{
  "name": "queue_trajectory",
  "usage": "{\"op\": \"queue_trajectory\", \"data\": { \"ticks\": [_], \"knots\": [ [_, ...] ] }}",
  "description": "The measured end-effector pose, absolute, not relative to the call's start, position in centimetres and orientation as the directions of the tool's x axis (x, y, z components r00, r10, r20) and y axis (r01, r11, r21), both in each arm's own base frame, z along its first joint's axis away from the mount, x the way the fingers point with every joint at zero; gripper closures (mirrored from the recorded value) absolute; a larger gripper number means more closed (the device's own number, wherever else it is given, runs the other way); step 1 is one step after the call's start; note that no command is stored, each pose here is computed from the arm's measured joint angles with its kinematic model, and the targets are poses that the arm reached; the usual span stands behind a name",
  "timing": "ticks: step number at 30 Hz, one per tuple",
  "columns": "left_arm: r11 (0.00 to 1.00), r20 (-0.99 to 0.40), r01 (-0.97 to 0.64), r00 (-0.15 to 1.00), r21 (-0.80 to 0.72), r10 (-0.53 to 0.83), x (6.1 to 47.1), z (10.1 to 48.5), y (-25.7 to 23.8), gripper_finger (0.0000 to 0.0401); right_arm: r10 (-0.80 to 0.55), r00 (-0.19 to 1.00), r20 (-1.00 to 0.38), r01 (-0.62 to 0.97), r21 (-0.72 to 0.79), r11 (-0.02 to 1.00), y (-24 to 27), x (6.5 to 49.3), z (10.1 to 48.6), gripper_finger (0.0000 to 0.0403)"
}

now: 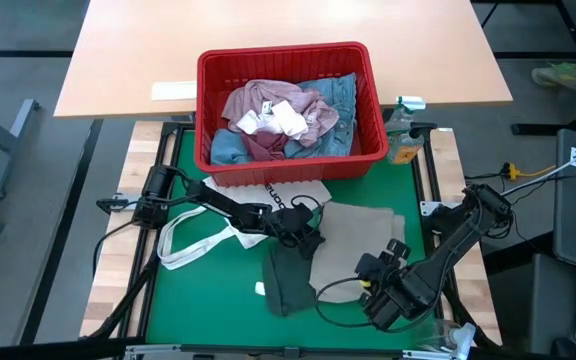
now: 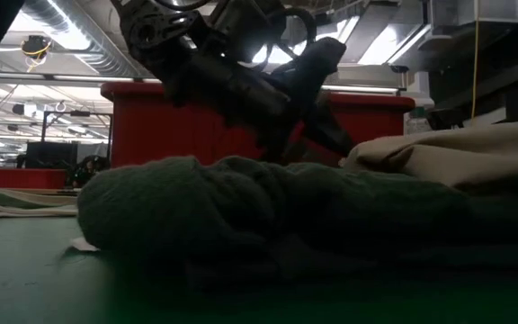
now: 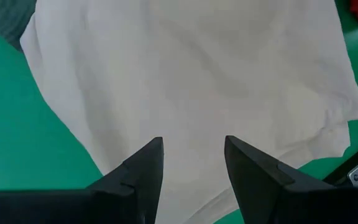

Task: Fold laundry
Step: Fold the grey shorts

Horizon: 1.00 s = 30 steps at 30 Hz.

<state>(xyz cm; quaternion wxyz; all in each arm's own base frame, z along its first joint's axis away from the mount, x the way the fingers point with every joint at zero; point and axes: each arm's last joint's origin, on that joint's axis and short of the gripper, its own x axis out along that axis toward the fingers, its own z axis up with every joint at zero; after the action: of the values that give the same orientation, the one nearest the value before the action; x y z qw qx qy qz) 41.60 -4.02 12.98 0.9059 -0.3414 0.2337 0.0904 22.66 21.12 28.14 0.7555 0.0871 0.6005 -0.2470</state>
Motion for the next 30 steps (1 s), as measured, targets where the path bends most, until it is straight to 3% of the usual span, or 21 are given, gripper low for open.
{"op": "queue_trajectory", "data": {
  "ticks": [7, 15, 24, 30],
  "knots": [
    [0.764, -0.473, -0.306, 0.881, -0.567, 0.002, 41.7, 13.1, -4.0, 0.0391, -0.269, 0.156, -0.95, 0.48, -0.165, 0.861, 21.1, 22.6, 28.1, 0.0231],
    [0.765, -0.469, -0.297, 0.883, -0.572, -0.008, 41.6, 13.4, -4.1, 0.0398, -0.202, 0.121, -0.972, 0.479, -0.121, 0.87, 21.5, 22.6, 28.1, 0.0231],
    [0.765, -0.471, -0.298, 0.882, -0.571, -0.008, 41.6, 13.4, -4.1, 0.04, 0.003, 0.336, -0.942, 0.325, 0.119, 0.938, 25.0, 23.4, 26.2, 0.0231],
    [0.765, -0.471, -0.298, 0.882, -0.571, -0.008, 41.6, 13.4, -4.1, 0.04, -0.053, 0.276, -0.96, 0.247, 0.018, 0.969, 26.2, 22.2, 23.2, 0.0231]
  ]
}}
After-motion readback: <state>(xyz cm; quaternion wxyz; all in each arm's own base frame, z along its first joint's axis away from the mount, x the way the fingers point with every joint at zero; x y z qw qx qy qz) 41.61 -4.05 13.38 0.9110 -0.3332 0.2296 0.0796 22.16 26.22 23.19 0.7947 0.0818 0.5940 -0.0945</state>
